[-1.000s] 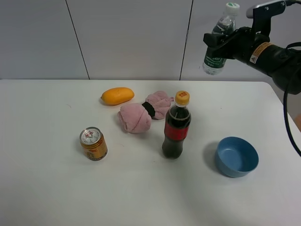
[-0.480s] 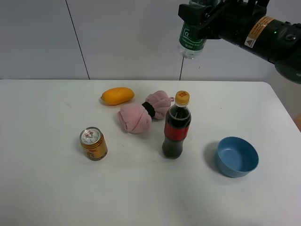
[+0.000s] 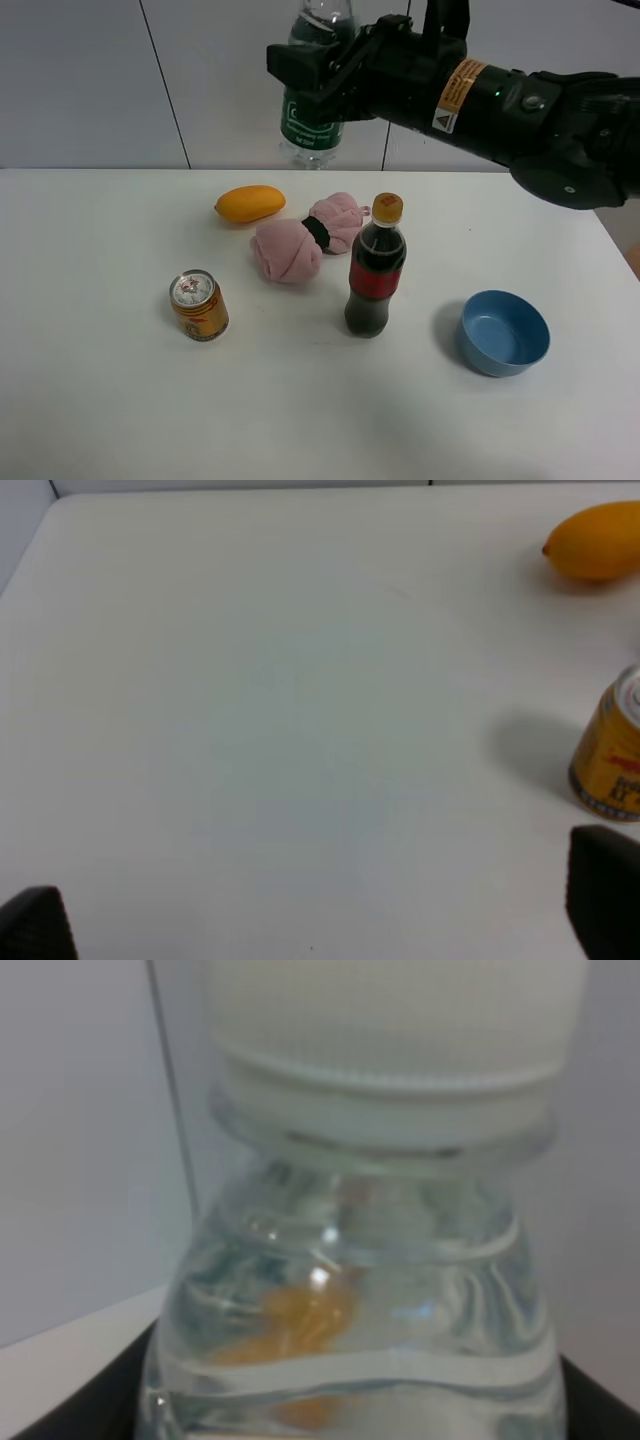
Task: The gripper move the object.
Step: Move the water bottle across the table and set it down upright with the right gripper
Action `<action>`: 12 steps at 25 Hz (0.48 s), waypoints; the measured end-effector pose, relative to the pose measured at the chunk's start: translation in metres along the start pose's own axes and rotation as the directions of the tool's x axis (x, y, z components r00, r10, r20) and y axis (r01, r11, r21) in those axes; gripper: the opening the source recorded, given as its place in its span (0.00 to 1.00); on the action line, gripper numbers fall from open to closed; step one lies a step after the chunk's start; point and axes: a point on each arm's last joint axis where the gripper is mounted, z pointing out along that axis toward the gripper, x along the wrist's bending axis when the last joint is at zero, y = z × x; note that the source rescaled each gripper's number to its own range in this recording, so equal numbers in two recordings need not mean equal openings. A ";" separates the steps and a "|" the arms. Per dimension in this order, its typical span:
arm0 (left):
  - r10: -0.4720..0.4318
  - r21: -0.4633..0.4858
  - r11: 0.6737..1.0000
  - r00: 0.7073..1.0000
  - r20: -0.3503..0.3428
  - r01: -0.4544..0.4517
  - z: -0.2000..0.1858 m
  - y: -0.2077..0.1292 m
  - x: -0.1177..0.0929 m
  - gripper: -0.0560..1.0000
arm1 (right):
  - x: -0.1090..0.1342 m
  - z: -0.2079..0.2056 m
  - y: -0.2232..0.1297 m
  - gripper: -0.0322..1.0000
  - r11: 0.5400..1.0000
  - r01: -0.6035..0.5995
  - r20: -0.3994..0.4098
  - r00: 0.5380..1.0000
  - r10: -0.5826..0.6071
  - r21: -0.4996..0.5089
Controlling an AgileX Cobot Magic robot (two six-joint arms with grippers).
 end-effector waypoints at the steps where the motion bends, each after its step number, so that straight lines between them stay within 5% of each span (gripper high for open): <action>1: 0.000 0.000 1.000 1.000 0.000 0.000 0.000 0.000 0.000 1.00 | 0.007 0.002 -0.001 0.03 1.000 0.006 -0.013 1.000 -0.006 0.008; 12: 0.000 0.000 1.000 1.000 0.000 0.000 0.000 0.000 0.000 1.00 | 0.081 0.008 -0.006 0.03 0.998 0.012 -0.192 0.981 0.001 0.068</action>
